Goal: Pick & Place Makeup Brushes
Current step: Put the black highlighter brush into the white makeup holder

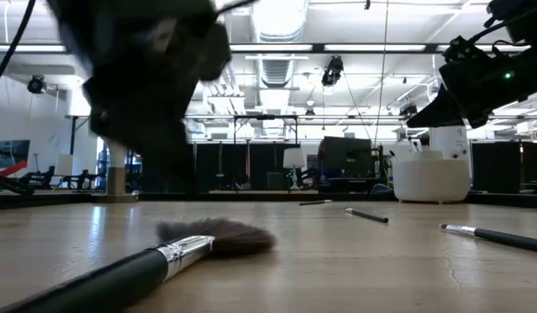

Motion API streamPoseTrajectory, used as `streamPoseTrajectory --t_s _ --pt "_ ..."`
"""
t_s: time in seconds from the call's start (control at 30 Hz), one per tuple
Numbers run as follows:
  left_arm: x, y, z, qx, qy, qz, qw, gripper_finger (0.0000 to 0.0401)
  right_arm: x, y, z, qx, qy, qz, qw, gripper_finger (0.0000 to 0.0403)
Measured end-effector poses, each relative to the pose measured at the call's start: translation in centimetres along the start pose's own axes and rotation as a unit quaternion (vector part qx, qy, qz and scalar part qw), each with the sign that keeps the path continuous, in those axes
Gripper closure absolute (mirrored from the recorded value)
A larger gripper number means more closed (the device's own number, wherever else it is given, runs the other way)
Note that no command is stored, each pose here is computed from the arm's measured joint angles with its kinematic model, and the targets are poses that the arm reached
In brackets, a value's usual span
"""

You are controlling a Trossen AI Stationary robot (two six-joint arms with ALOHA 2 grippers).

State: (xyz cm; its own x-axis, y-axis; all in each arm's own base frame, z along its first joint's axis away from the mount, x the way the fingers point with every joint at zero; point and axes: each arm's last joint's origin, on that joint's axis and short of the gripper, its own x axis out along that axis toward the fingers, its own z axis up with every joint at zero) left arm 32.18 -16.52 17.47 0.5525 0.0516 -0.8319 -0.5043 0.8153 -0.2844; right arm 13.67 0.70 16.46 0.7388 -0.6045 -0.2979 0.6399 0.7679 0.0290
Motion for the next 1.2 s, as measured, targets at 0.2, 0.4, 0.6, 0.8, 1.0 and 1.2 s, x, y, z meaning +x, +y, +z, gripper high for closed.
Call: streamPoseTrajectory --t_s 0.2,0.4,0.6,0.8,1.0,1.2 --pt "-0.9 0.8 1.0 -0.012 -0.014 -0.063 0.998 0.04 0.0 0.1 -0.1 -0.003 0.002 0.002 1.0 0.0394" --pt "0.2 -0.7 1.4 0.036 0.04 -0.116 0.992 0.0357 0.0 0.1 -0.1 -0.002 0.001 0.002 1.0 0.0394" --pt "0.9 -2.2 1.9 0.064 0.076 -0.101 0.99 0.0284 0.1 0.1 -0.2 -0.006 0.005 0.001 1.0 0.0394" --pt "2.3 -2.8 1.8 0.069 0.086 -0.093 0.99 0.0256 0.1 0.1 -0.2 -0.005 0.004 0.001 1.0 0.0394" --pt "3.9 -2.7 1.2 0.08 0.095 -0.079 0.989 0.0254 0.1 0.1 -0.2 -0.005 0.004 0.001 1.0 0.0394" --pt "4.6 -2.5 0.7 0.077 0.11 -0.061 0.989 0.0271 0.1 0.1 -0.2 -0.005 0.004 0.001 1.0 0.0394"
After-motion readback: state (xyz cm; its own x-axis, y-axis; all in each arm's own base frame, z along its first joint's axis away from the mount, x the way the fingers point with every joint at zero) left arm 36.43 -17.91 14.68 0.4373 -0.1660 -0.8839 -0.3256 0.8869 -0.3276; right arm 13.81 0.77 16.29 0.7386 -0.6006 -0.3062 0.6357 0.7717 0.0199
